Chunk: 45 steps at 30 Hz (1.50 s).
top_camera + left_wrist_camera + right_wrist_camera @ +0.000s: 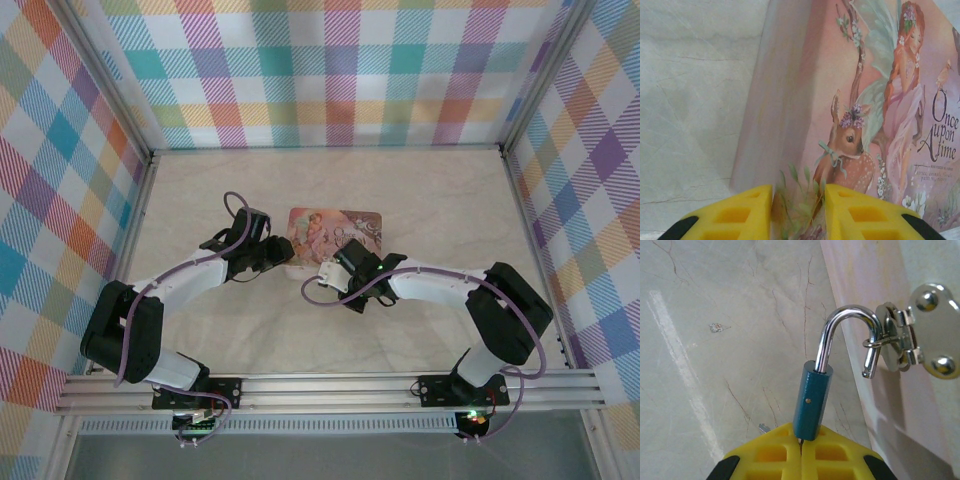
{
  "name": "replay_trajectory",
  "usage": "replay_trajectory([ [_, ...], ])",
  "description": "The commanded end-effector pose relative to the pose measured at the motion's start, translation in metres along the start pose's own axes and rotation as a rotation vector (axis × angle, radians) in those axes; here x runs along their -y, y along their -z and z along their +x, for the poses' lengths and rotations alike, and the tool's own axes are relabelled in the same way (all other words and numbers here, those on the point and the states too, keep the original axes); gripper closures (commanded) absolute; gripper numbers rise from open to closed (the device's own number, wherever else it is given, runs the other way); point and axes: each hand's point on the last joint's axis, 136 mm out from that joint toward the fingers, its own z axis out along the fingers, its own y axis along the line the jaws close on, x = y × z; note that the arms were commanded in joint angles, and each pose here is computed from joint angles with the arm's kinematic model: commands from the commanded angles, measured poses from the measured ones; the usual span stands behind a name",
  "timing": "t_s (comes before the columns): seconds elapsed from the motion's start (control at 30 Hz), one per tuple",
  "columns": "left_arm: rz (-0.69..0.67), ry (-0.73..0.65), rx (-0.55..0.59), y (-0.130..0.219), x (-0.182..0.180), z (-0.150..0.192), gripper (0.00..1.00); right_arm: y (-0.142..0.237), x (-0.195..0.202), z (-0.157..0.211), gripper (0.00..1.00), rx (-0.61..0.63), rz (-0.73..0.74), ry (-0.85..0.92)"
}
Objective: Unlock a padlock with a key
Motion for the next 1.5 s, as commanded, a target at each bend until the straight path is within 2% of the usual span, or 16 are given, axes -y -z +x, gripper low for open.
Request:
replay_trajectory([
  [0.0, 0.018, -0.016, -0.003, 0.007, 0.005, -0.004, 0.69, 0.01, 0.003, -0.016, 1.0, 0.04, 0.017, 0.053],
  [0.57, 0.02, -0.017, -0.007, 0.005, 0.006, -0.004, 0.68, 0.006, 0.015, -0.019, 1.0, 0.032, 0.09, 0.133],
  [1.47, 0.025, -0.017, -0.007, 0.005, 0.007, -0.005, 0.68, 0.006, 0.019, -0.021, 1.0, 0.05, 0.118, 0.197],
])
